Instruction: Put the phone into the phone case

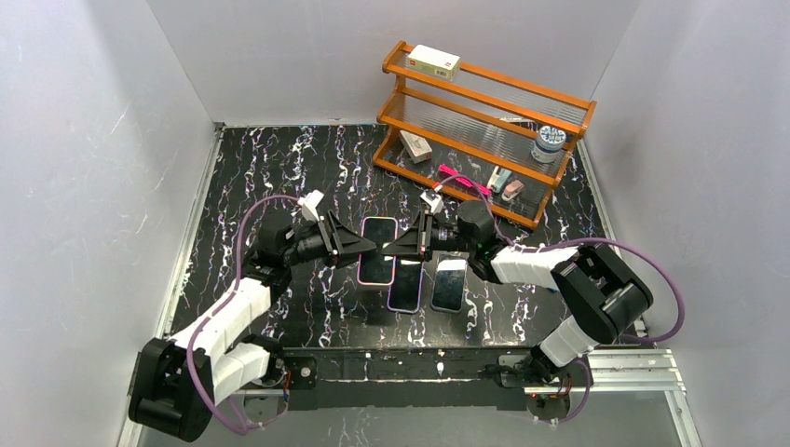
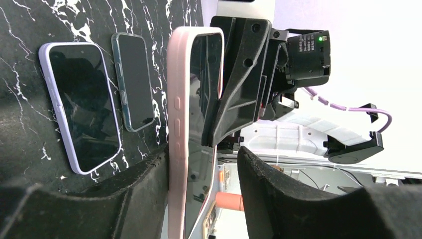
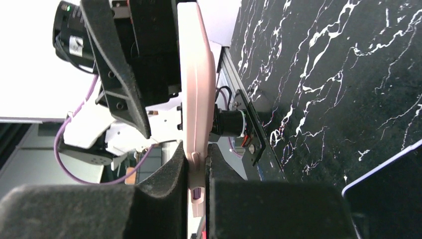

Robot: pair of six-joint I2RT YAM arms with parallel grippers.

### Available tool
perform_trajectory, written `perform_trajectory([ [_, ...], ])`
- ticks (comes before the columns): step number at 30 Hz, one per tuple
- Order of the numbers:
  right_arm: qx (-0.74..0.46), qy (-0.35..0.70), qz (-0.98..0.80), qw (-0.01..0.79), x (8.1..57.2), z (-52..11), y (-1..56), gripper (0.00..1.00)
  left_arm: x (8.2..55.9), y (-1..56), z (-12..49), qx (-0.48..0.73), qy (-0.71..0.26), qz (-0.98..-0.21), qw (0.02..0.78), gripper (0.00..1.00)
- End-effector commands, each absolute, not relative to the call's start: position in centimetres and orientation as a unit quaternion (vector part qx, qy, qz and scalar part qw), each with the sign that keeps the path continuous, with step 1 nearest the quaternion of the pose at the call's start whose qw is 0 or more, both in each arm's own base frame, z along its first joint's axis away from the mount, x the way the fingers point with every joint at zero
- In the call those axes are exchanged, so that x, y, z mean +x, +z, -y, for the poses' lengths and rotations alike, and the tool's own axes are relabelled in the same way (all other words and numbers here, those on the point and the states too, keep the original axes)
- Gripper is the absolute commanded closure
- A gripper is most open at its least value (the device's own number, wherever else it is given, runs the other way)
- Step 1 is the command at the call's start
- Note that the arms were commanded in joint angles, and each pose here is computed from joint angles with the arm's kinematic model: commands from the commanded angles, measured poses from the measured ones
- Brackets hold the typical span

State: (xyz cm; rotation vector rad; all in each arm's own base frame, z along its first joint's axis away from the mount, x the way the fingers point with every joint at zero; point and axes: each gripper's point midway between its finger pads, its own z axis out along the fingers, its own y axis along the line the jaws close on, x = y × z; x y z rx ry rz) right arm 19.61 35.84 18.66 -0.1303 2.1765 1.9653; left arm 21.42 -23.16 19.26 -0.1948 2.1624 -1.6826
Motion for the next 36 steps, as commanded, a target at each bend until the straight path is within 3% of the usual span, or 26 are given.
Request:
perform_trajectory([
  [1,-0.029,0.696,-0.700,0.157,21.0,-35.8,21.5,0.99,20.3,19.1,22.8,-0.075,-0.598,-0.774,0.194,0.52],
  [14,-0.004,0.709,-0.689,0.154,22.1,-36.1,21.2,0.99,18.8,16.9,22.5,-0.113,-0.585,-0.792,0.138,0.61],
  [15,-0.002,0.707,-0.690,0.156,22.2,-36.1,21.2,0.99,18.7,16.5,22.4,-0.114,-0.579,-0.796,0.136,0.64],
  [18,0.003,0.699,-0.697,0.161,22.4,-36.1,20.8,0.99,18.5,15.0,22.0,-0.119,-0.552,-0.816,0.125,0.88],
  [20,0.003,0.695,-0.700,0.164,22.5,-36.0,20.6,0.99,18.3,14.0,21.7,-0.119,-0.532,-0.830,0.118,0.97],
  [26,0.000,0.690,-0.706,0.159,22.7,-36.4,20.4,0.99,18.5,13.1,21.1,-0.112,-0.498,-0.851,0.125,0.99],
  [28,-0.001,0.689,-0.707,0.160,22.8,-36.4,20.4,0.99,19.0,13.4,20.9,-0.104,-0.487,-0.855,0.142,0.83],
  [32,-0.001,0.683,-0.712,0.160,23.0,-36.5,20.2,0.99,20.5,14.6,19.1,-0.082,-0.419,-0.880,0.209,0.37],
  [36,-0.006,0.657,-0.739,0.149,23.6,-37.1,18.8,0.99,21.6,16.1,16.7,-0.064,-0.343,-0.899,0.265,0.04],
])
